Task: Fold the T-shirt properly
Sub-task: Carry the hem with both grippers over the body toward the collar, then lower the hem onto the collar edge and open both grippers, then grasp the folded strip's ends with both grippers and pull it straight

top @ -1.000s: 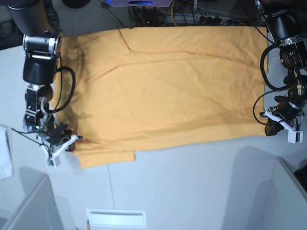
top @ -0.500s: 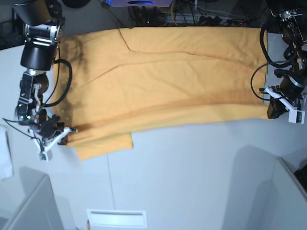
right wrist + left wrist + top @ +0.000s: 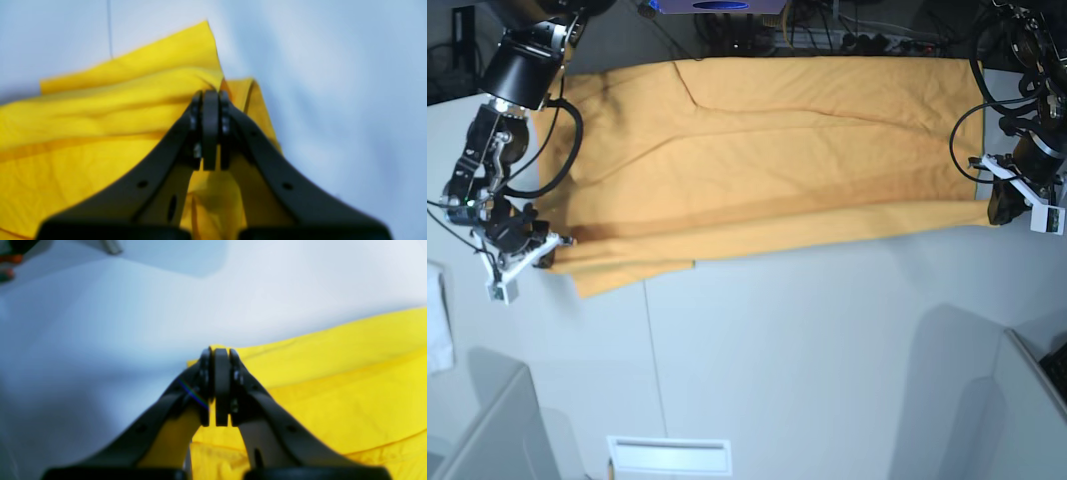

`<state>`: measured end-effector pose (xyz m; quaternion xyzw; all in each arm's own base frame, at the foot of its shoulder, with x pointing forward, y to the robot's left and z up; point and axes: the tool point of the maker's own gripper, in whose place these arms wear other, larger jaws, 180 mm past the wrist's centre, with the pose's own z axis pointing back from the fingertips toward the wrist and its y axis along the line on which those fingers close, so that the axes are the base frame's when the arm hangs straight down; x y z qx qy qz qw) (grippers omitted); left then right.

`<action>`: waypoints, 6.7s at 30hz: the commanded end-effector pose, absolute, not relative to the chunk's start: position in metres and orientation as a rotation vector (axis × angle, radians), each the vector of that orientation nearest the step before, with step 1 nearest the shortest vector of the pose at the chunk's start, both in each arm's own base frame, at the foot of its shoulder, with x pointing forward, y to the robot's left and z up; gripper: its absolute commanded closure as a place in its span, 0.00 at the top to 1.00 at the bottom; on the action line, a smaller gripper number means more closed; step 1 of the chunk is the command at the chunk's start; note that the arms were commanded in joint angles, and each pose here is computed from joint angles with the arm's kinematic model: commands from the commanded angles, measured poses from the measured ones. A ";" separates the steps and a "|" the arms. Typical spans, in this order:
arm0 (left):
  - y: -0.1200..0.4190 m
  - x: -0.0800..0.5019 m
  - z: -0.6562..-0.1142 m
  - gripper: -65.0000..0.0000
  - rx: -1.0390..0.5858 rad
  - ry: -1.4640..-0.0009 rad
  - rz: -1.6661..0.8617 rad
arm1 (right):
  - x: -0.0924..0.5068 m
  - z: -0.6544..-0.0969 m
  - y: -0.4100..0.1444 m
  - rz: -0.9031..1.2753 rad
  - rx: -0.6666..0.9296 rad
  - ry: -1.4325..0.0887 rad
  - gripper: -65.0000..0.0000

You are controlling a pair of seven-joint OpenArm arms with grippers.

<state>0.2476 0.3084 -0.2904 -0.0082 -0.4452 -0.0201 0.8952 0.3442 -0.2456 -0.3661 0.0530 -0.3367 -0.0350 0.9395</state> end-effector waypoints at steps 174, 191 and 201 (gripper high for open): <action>0.389 0.305 -0.345 0.00 0.134 -0.817 0.247 | 0.327 -0.345 -0.190 -0.080 0.057 -0.716 0.00; 0.425 0.261 -0.312 0.54 0.035 -0.892 0.276 | 0.295 -0.347 -0.176 -0.061 0.098 -0.712 0.00; 0.411 0.274 -0.351 0.85 -0.083 -0.829 0.263 | 0.294 -0.348 -0.177 -0.061 0.097 -0.711 0.00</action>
